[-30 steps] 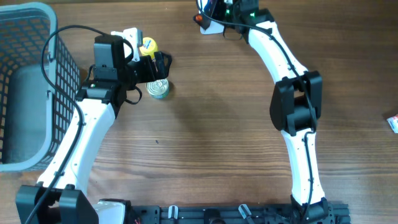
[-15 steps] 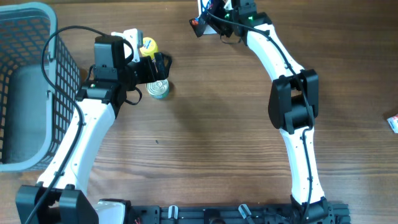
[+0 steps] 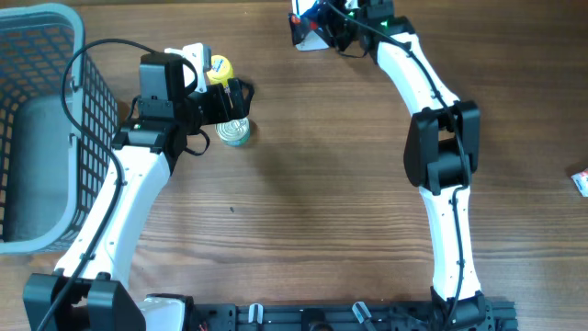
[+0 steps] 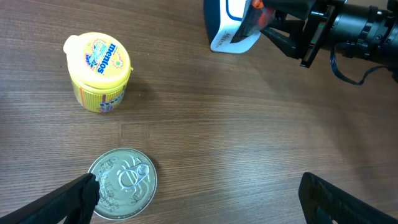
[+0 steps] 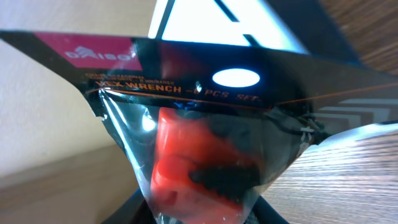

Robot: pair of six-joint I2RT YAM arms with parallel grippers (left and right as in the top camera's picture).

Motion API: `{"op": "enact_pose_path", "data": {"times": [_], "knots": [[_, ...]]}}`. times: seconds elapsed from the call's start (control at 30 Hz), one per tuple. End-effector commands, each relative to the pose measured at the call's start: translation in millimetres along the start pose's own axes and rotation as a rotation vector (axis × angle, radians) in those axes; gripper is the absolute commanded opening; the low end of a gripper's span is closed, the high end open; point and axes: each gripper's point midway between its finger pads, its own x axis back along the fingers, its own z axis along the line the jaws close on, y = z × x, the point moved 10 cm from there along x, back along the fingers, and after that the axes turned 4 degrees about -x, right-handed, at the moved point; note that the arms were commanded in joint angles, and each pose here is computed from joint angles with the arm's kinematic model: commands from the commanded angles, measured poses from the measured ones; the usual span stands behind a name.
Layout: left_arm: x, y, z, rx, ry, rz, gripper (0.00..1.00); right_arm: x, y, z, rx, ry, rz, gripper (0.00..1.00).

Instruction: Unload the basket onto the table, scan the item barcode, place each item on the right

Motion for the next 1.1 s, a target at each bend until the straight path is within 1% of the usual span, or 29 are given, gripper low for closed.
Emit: {"op": "enact_pose_path", "data": {"times": [0.0,0.27,0.37,0.47,0.57,0.73,1.07], "knots": [[7.4,2.5,-2.1,-0.004,0.002,-0.021,1.00,-11.7,-4.1,-5.6,-0.051,0.013,0.048,0.19],[7.4,2.6,-2.1,-0.004,0.002,-0.022,1.00,-22.1,-22.7,7.5,-0.045,0.057,0.081,0.19],[7.4,2.3,-2.1,-0.004,0.002,-0.020,1.00,-26.3,-30.2,9.6,-0.069,0.057,0.094,0.19],[7.4,1.7,-1.9,-0.002,0.003,-0.016,1.00,-31.5,-35.0,6.8,-0.115,0.046,0.106,0.18],[7.4,1.0,-1.7,-0.001,0.004,-0.011,1.00,-35.1,-36.1,0.7,-0.173,0.028,0.120,0.15],[7.4,-0.6,-1.2,0.003,0.008,-0.001,1.00,-36.9,-36.8,-2.8,-0.262,0.014,0.131,0.05],[7.4,-3.7,-0.4,0.010,0.013,0.020,1.00,-37.1,-32.9,-2.1,-0.396,0.012,0.085,0.05]]}}
